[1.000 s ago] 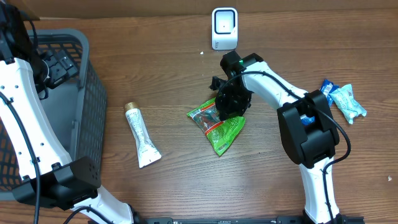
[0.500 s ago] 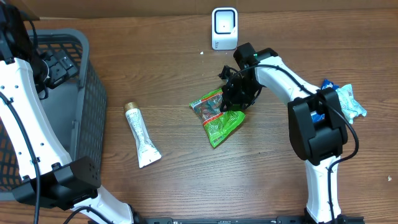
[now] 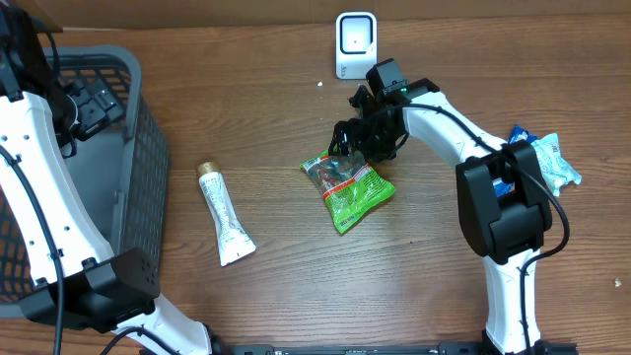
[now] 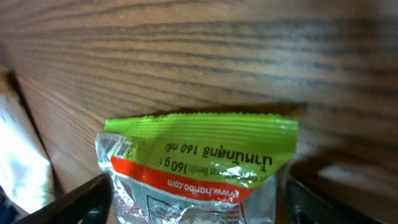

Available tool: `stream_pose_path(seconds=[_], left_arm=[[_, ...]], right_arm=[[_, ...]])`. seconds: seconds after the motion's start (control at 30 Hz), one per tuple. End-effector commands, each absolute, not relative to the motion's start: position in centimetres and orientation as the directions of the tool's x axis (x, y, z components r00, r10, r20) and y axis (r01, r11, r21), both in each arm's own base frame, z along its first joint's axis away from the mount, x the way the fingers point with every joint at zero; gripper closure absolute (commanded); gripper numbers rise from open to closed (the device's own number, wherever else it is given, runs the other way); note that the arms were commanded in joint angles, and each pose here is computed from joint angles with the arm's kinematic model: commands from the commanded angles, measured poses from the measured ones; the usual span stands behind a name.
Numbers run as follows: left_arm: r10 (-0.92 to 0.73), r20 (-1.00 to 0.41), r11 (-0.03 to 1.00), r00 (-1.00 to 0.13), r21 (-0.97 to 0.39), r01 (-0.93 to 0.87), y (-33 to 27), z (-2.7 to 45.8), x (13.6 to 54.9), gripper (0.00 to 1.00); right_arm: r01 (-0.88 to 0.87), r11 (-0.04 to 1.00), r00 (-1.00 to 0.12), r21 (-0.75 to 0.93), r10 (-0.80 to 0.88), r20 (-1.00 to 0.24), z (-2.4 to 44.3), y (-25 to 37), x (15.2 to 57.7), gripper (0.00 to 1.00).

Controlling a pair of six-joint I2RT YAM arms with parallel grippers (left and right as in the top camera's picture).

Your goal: Scan the item barcode

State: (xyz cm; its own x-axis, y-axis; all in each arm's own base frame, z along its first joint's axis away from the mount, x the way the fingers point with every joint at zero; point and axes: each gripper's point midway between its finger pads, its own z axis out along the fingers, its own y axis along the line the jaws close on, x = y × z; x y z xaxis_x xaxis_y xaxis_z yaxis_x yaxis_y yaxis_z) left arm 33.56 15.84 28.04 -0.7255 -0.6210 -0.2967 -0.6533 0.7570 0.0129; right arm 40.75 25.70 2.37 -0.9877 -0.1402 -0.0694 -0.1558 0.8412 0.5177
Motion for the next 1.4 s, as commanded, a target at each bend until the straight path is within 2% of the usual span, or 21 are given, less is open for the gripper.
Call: stream_pose_path(seconds=[0.0, 0.2, 0.27, 0.3, 0.37, 0.43, 0.53, 0.63, 0.67, 0.8, 1.03, 1.2, 1.37], left_arm=[[-0.602, -0.295, 0.773, -0.742, 0.017, -0.634, 15.6, 28.0, 33.6, 0.01], [-0.602, -0.295, 0.773, -0.742, 0.017, -0.634, 15.6, 28.0, 33.6, 0.00], [-0.602, -0.295, 0.773, -0.742, 0.017, -0.634, 15.6, 28.0, 33.6, 0.00], [-0.602, -0.295, 0.773, -0.742, 0.017, -0.634, 15.6, 28.0, 33.6, 0.00], [-0.602, -0.295, 0.773, -0.742, 0.017, -0.634, 15.6, 28.0, 33.6, 0.00], [-0.602, -0.295, 0.773, -0.742, 0.017, -0.634, 15.6, 28.1, 33.6, 0.00], [-0.602, -0.295, 0.773, -0.742, 0.017, -0.634, 15.6, 28.0, 33.6, 0.00], [-0.602, -0.295, 0.773, -0.742, 0.018, -0.634, 15.6, 28.0, 33.6, 0.01], [-0.602, -0.295, 0.773, -0.742, 0.017, -0.634, 15.6, 28.0, 33.6, 0.00], [-0.602, -0.295, 0.773, -0.742, 0.017, -0.634, 15.6, 28.0, 33.6, 0.00], [-0.602, -0.295, 0.773, -0.742, 0.017, -0.634, 15.6, 28.0, 33.6, 0.01], [-0.602, -0.295, 0.773, -0.742, 0.017, -0.634, 15.6, 28.0, 33.6, 0.00], [-0.602, -0.295, 0.773, -0.742, 0.017, -0.634, 15.6, 28.0, 33.6, 0.00]], right_arm=[[-0.121, 0.831, -0.988, 0.542, -0.155, 0.018, 0.7, 26.9, 38.8, 0.21], [0.017, 0.840, -0.984, 0.543, -0.083, 0.160, -0.9, 27.0, 36.7, 0.30], [0.050, 0.841, -0.983, 0.539, -0.053, 0.174, -1.2, 27.0, 36.7, 0.36], [0.070, 0.841, -0.983, 0.536, -0.033, 0.180, -1.3, 27.0, 36.7, 0.47], [0.096, 0.840, -0.984, 0.534, -0.002, 0.180, -1.4, 27.1, 37.1, 0.81], [0.097, 0.838, -0.987, 0.538, 0.010, 0.162, -1.4, 27.4, 37.6, 0.96], [0.070, 0.822, -0.991, 0.565, -0.009, 0.135, -1.1, 28.2, 38.0, 0.96], [-0.004, 0.753, -0.991, 0.658, -0.091, 0.099, 0.6, 29.5, 37.9, 0.96], [-0.037, 0.701, -0.990, 0.713, -0.125, 0.071, 2.5, 29.6, 38.0, 0.96], [-0.158, 0.612, -0.983, 0.775, -0.168, -0.068, 8.2, 28.3, 39.0, 0.96], [-0.418, 0.541, -0.905, 0.730, -0.181, -0.384, 19.6, 26.3, 39.0, 0.96], [-0.515, 0.479, -0.843, 0.711, -0.134, -0.520, 26.0, 25.0, 38.4, 0.96], [-0.591, 0.273, -0.802, 0.760, -0.097, -0.589, 31.0, 23.4, 37.3, 0.96]])
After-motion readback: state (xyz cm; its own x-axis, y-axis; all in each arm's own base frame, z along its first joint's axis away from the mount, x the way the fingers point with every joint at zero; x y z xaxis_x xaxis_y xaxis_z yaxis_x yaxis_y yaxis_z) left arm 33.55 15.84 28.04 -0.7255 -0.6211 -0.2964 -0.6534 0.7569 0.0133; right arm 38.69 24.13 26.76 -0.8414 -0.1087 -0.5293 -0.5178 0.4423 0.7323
